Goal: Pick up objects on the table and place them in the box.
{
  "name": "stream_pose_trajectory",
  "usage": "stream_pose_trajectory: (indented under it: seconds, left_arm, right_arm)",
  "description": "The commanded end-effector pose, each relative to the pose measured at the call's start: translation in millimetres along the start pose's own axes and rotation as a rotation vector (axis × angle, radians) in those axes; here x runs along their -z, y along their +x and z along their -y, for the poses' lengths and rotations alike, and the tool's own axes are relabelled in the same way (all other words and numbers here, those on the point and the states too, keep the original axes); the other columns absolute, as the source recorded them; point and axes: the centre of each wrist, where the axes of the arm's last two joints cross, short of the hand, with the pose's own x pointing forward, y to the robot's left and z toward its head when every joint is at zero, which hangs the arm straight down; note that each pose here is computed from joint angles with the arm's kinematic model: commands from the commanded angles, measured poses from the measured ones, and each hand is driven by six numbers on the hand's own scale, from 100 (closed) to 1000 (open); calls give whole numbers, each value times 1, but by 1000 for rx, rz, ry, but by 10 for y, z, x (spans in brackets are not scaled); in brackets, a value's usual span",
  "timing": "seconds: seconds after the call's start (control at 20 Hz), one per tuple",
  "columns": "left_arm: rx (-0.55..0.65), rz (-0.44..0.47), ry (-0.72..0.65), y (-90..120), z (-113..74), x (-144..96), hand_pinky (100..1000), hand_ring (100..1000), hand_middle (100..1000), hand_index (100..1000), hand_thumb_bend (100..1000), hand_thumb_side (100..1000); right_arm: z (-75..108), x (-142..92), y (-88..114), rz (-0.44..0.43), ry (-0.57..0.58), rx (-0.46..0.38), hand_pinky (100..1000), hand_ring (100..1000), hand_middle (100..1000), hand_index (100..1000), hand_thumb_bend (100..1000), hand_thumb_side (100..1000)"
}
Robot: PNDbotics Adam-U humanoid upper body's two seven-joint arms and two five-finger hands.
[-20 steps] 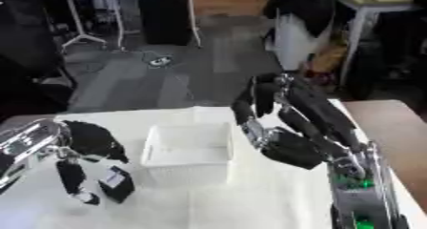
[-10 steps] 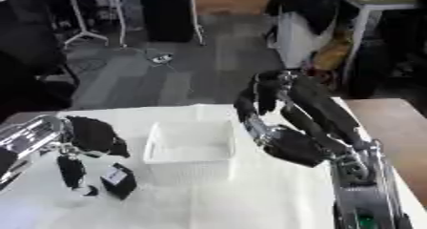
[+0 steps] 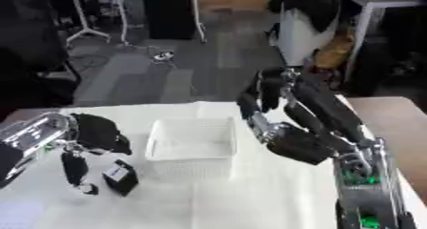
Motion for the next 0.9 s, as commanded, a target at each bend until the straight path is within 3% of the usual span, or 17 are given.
stream_pose_trajectory:
  seconds: [0.05,0.9]
  left_arm:
    - [245,225,-353,-114,-71,-81,891,866,919,1000,416,745]
    - [184,182,-300,-266,19,26,888,861,909,998,437,733]
  right_arm:
    - [59,31,47,24,-12,-16,394,414,499,629,100,1000]
    - [62,52,81,37,-16,-10,393,414,499,629,100,1000]
